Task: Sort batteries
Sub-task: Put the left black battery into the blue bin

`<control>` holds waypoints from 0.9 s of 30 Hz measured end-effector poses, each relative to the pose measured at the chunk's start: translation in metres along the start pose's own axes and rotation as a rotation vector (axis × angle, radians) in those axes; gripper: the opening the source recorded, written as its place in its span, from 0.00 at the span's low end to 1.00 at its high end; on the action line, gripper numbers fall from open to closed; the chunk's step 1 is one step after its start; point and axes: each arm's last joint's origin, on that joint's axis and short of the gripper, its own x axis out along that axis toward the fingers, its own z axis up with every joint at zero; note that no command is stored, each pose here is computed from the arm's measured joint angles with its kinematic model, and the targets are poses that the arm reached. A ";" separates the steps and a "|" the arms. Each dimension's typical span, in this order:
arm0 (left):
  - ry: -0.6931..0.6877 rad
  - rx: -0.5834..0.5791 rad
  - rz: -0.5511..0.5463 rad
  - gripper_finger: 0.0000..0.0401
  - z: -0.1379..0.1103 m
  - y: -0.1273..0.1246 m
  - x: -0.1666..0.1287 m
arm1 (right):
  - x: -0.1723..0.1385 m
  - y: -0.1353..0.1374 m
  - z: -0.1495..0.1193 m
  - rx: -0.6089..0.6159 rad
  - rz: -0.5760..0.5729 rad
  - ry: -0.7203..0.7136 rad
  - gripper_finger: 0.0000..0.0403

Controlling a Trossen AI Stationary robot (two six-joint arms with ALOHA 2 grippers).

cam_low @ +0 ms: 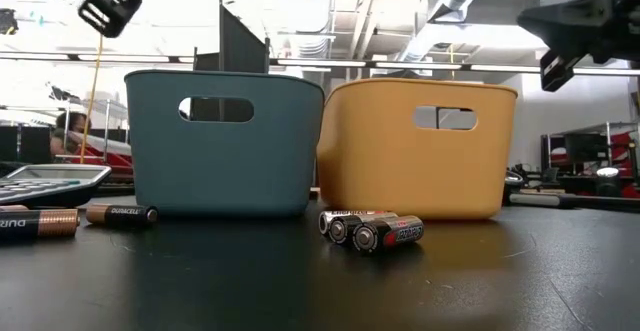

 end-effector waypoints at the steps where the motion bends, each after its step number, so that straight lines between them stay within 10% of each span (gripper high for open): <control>1: 0.043 -0.039 0.036 0.02 0.002 -0.007 0.004 | 0.000 0.000 0.000 0.000 -0.003 -0.003 0.11; 16: 0.452 -0.550 0.628 0.04 -0.041 -0.071 0.062 | 0.000 -0.001 0.001 0.000 -0.011 -0.011 0.11; 27: 0.421 -0.850 0.875 0.46 -0.060 -0.047 0.080 | 0.000 -0.001 0.001 0.016 -0.008 -0.009 0.11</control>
